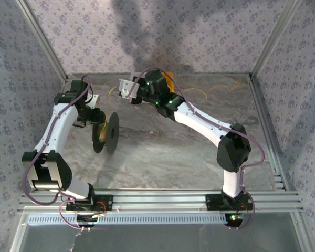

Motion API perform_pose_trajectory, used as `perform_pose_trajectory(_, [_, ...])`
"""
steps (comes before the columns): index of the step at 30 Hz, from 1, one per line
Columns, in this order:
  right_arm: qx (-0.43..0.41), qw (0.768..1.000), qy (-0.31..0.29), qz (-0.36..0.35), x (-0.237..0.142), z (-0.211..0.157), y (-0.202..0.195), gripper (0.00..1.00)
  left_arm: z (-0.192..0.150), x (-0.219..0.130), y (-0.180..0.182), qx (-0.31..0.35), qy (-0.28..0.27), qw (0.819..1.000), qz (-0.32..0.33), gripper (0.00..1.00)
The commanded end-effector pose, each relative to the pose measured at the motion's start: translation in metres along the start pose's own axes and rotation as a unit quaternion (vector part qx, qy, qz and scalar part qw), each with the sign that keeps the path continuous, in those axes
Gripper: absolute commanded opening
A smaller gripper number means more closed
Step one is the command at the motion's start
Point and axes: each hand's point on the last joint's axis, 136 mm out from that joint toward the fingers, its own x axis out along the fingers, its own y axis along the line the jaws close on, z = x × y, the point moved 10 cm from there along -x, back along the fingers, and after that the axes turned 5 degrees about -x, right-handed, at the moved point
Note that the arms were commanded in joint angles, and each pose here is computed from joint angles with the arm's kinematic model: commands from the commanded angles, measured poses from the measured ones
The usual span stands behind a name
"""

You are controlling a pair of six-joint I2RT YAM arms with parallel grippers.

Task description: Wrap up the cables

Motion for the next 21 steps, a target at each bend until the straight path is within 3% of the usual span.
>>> perform_pose_trajectory(1, [0.011,1.000,0.004,-0.024,0.005,0.008,-0.013,0.00,0.000,-0.015,-0.003,-0.004,-0.029,0.999,-0.024,0.35])
perform_pose_trajectory(21, [0.045,0.998,-0.030,-0.029,0.006,0.019,-0.027,0.00,-0.005,-0.002,-0.002,-0.005,-0.018,0.999,-0.036,0.35])
